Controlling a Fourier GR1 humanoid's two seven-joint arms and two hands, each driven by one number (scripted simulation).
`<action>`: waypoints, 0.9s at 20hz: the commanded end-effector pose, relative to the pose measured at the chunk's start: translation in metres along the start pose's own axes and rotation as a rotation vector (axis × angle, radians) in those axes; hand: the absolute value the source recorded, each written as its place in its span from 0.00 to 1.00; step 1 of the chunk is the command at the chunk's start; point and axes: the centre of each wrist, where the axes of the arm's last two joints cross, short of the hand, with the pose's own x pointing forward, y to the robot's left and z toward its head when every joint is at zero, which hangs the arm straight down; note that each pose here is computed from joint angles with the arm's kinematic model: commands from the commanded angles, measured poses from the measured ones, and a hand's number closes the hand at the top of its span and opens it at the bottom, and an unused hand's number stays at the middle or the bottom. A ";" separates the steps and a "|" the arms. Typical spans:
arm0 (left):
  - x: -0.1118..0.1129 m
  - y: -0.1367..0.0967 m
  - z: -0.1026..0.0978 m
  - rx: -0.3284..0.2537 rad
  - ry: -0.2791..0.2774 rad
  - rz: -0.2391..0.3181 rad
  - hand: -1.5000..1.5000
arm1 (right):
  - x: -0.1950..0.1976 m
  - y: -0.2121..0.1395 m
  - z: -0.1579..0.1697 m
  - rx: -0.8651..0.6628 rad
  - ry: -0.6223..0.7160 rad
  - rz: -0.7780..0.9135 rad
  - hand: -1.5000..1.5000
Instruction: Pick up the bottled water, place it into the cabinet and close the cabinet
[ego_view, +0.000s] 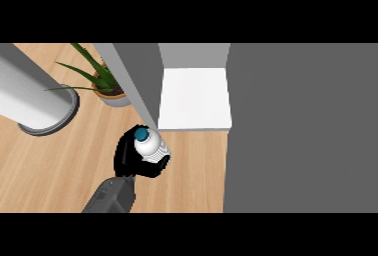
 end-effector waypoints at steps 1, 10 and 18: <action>0.015 -0.040 -0.008 -0.015 0.009 -0.048 1.00 | 0.023 -0.004 0.004 -0.005 -0.050 -0.016 0.00; 0.045 -0.106 -0.054 -0.030 -0.048 -0.191 1.00 | 0.023 -0.004 0.004 -0.024 -0.082 0.004 0.00; 0.081 -0.158 -0.116 0.007 0.001 -0.305 1.00 | 0.015 -0.009 -0.006 -0.004 -0.052 0.002 0.00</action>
